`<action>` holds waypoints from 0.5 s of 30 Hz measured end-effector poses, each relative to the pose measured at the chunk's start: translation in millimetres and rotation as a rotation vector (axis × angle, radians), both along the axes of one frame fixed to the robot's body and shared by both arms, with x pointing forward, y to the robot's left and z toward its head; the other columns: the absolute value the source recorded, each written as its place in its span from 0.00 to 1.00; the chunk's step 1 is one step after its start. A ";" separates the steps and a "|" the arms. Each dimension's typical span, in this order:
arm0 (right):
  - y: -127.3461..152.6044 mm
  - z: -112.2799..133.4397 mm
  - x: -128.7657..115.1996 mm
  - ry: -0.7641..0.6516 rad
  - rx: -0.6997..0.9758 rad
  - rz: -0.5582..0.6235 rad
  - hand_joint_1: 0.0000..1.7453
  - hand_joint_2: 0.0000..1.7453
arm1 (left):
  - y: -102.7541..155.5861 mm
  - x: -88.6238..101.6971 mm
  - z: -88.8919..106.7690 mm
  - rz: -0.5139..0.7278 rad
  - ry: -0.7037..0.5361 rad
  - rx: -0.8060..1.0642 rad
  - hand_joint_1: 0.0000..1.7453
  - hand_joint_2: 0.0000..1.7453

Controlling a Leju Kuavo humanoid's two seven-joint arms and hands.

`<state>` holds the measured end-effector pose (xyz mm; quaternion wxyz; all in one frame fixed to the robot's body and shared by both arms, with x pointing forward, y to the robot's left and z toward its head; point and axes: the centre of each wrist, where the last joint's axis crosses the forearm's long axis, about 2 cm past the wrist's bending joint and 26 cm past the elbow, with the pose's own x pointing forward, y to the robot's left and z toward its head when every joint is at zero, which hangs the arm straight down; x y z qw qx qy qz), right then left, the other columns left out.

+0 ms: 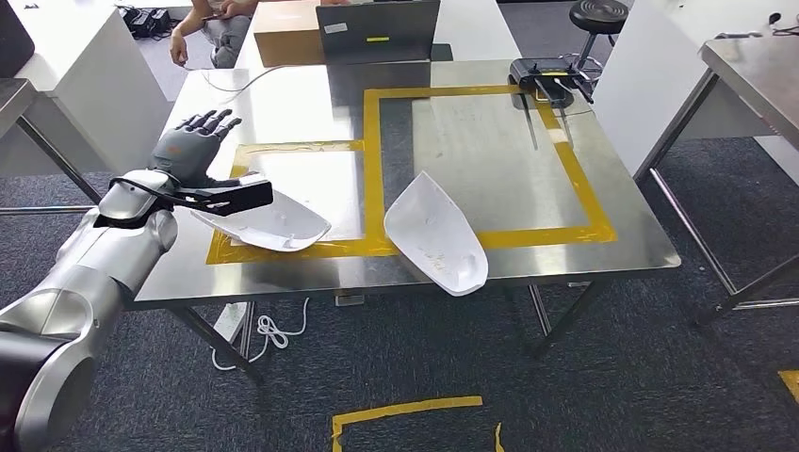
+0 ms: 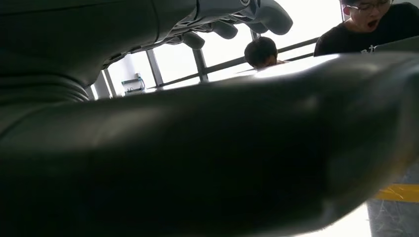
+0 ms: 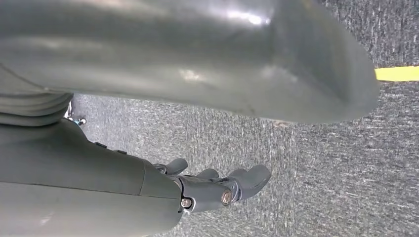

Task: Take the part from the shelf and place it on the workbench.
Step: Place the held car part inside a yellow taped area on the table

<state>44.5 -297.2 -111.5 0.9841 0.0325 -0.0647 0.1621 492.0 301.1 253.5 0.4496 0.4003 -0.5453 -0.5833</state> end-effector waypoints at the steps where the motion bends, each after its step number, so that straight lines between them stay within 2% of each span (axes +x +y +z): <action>1: 0.0 0.0 0.3 -0.001 0.000 0.000 0.00 0.00 | -0.8 0.0 0.0 -0.002 -0.001 0.000 0.00 0.00; 8: 2.8 0.3 2.8 -0.004 0.007 -0.002 0.00 0.00 | -7.4 2.4 7.0 -0.011 -0.015 0.005 0.00 0.00; 15: 4.0 0.2 2.0 -0.005 0.010 0.002 0.00 0.00 | -7.7 2.2 6.1 -0.015 -0.010 0.011 0.00 0.00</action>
